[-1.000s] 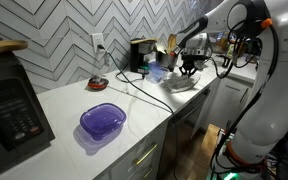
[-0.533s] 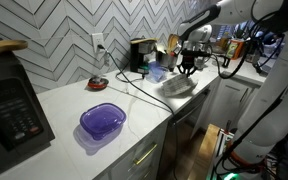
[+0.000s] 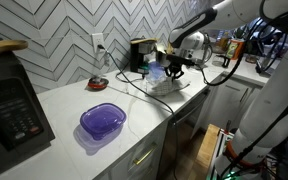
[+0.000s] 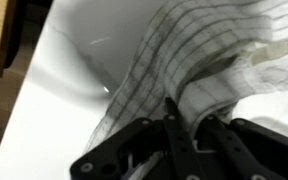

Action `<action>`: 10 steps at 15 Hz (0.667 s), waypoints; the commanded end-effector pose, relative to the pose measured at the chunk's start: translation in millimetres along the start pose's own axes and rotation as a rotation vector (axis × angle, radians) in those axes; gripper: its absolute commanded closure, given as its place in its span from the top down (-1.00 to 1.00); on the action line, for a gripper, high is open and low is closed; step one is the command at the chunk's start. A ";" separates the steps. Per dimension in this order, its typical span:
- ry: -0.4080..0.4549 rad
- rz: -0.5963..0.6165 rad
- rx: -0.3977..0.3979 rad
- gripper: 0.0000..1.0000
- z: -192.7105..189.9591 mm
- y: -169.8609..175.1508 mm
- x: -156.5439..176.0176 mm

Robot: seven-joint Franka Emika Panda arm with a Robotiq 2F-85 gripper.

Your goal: Use the towel on the counter top to wipe the counter top

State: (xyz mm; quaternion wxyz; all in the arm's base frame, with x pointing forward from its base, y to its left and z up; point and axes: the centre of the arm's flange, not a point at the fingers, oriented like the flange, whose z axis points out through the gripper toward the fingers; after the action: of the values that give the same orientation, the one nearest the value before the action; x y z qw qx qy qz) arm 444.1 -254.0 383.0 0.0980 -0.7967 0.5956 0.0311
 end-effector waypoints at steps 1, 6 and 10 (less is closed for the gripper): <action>0.110 0.143 0.068 -0.93 13.1 11.9 34.7; 0.159 0.212 0.021 -0.93 15.8 55.2 74.6; 0.141 0.091 -0.045 -0.93 15.3 61.9 55.3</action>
State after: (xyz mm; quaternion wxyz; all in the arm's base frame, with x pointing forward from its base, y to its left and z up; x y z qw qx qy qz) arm 413.4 -335.5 353.0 0.0487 -0.7431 0.6669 -0.0273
